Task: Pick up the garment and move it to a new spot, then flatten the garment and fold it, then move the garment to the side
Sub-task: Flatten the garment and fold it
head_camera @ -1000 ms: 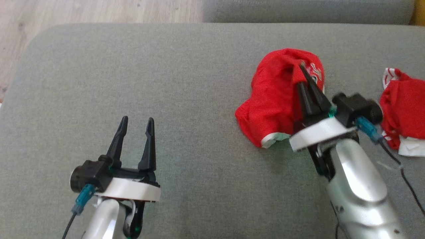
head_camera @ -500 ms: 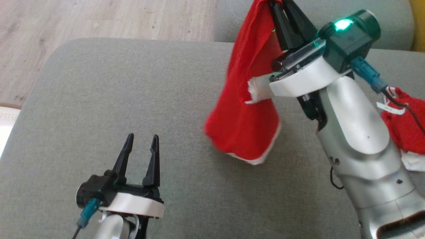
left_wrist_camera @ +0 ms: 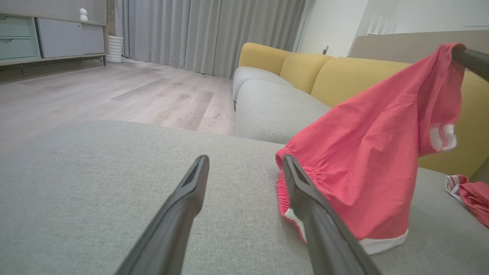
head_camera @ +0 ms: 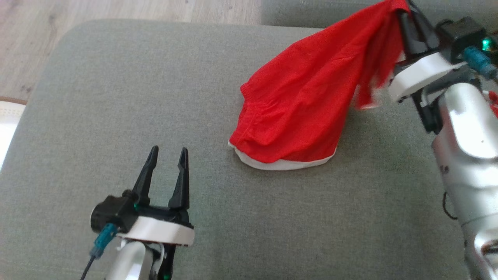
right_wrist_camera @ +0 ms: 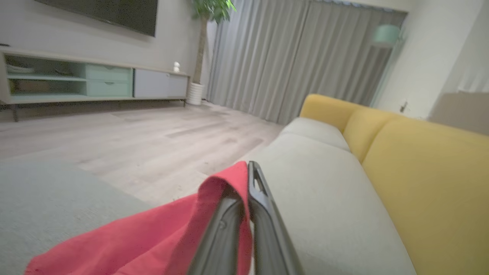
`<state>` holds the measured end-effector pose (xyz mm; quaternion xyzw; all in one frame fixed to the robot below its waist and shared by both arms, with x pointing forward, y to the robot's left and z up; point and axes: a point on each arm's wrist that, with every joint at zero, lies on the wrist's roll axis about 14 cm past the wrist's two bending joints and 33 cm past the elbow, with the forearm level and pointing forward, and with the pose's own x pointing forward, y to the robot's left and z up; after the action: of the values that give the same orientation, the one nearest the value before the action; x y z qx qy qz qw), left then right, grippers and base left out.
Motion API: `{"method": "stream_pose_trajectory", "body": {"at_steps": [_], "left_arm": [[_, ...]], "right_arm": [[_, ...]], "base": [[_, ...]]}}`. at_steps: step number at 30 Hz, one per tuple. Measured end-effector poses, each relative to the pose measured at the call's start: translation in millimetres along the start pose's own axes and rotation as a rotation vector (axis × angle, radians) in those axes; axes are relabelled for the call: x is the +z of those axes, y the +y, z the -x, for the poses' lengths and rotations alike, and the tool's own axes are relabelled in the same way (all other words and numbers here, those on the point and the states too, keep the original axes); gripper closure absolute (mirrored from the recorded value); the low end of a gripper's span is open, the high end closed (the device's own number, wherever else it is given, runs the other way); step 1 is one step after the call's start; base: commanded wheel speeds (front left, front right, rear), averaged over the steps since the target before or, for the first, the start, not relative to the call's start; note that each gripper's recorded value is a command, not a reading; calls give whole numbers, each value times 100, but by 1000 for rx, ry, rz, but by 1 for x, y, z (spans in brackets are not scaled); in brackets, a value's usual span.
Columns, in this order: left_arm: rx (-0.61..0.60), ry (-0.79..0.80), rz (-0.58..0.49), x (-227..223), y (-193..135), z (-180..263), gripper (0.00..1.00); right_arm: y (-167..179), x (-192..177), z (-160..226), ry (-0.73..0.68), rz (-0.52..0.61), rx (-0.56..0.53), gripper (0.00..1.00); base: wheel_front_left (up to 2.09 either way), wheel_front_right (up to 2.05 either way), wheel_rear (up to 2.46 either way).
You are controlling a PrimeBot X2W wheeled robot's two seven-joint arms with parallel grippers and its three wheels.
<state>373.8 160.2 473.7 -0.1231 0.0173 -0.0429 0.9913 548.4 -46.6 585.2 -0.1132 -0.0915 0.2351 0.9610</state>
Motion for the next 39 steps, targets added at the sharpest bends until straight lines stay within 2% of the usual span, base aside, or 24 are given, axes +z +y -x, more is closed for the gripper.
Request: {"method": "stream_pose_trajectory", "body": {"at_steps": [1,2,5,7,14,20,29,39], "left_arm": [[-4,0,-1,0,-1,-3,0],[-8,-2,2,1,-2,-6,0],[-25,0,9,0,-7,-12,0],[-37,2,13,-1,-10,-15,0],[-70,1,18,-1,-21,-20,0],[-103,-22,20,6,-32,-23,0],[-145,-64,26,20,-47,-27,0],[-167,-59,28,17,-55,-23,0]], "right_arm": [[-7,-10,0,32,1,-16,100],[-13,-21,-1,70,0,-30,0],[-24,-50,0,197,33,-42,0],[-27,-58,0,230,41,-45,0],[-49,-47,6,194,38,-94,0],[-58,-24,21,103,-11,-138,0],[-50,-27,86,18,-154,-220,0],[-2,-82,171,146,-324,-311,0]], "base": [[0,0,0],[0,0,0],[0,0,0],[0,0,0],[0,0,0],[0,0,0],[0,0,0],[0,0,0]]}}
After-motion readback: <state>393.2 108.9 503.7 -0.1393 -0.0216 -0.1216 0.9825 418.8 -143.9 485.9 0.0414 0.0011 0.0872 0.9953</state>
